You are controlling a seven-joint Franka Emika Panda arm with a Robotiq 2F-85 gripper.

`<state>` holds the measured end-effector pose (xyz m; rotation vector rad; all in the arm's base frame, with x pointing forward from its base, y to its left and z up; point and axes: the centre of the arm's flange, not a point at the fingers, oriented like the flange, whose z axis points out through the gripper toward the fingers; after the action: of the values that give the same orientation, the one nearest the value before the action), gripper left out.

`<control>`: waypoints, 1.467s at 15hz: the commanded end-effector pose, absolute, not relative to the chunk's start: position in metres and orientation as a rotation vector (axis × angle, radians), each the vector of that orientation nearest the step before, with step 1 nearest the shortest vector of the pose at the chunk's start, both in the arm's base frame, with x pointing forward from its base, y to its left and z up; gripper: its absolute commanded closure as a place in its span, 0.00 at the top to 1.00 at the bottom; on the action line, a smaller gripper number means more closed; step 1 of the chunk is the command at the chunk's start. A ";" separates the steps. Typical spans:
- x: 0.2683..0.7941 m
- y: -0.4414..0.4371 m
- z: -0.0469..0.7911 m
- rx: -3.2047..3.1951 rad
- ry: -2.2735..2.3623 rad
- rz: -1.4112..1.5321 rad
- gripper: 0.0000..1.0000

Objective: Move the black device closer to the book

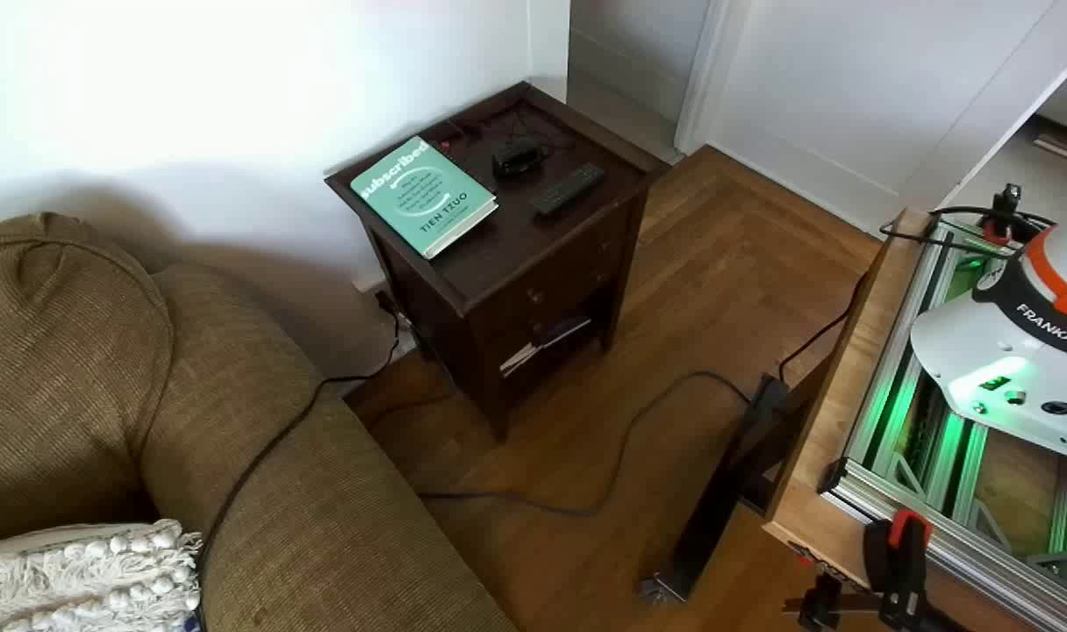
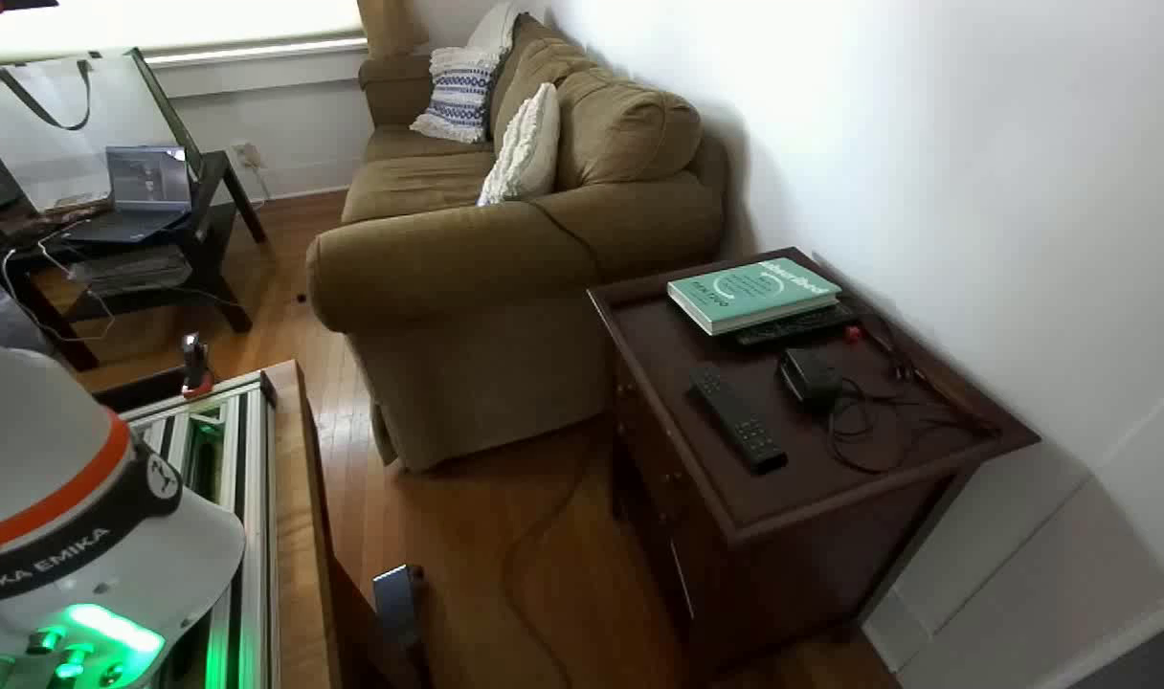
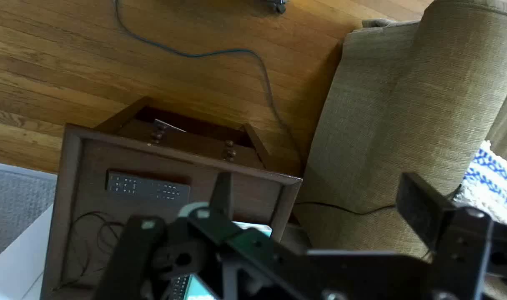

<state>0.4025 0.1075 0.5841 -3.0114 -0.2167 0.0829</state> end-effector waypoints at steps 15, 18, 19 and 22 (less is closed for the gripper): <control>0.466 0.089 0.575 -3.018 -0.268 -0.059 1.00; 0.500 0.073 0.556 -3.009 -0.228 -0.025 1.00; 0.513 0.065 0.549 -3.034 -0.203 -0.027 1.00; 0.544 0.045 0.523 -3.086 -0.105 -0.069 1.00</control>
<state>0.5057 0.0581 0.5403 -3.0436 -0.1696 -0.0500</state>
